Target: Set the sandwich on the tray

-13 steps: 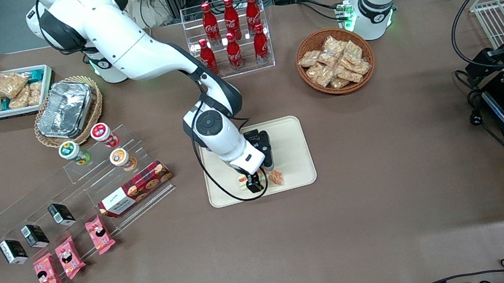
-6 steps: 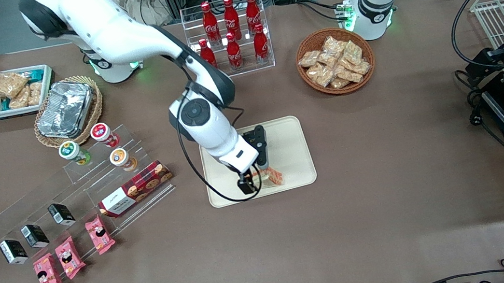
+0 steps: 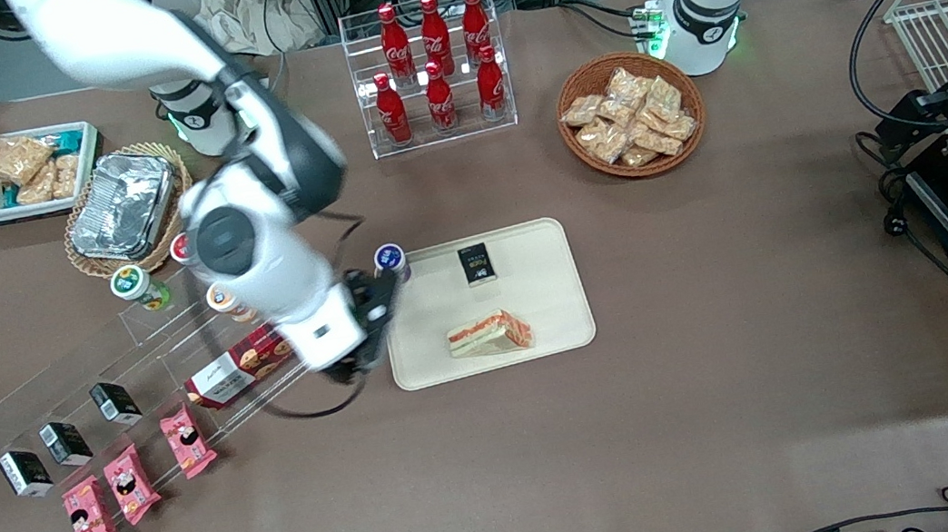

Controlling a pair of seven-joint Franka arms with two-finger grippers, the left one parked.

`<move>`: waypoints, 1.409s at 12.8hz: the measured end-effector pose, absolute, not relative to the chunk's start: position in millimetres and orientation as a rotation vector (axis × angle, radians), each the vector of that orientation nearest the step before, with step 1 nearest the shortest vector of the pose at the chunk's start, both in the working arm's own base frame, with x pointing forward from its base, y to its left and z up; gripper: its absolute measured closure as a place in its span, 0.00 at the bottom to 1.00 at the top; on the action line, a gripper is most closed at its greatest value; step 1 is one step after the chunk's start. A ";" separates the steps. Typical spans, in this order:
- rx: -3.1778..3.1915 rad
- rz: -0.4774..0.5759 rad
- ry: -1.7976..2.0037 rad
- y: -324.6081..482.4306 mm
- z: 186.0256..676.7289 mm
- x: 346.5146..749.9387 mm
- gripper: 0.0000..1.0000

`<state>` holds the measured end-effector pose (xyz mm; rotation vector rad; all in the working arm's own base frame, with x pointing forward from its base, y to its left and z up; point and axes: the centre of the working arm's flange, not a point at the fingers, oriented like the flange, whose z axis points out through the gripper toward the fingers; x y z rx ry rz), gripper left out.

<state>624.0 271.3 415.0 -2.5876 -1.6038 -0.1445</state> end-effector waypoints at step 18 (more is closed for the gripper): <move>-3.075 -0.062 0.139 -42.3 577.0 569.8 0.00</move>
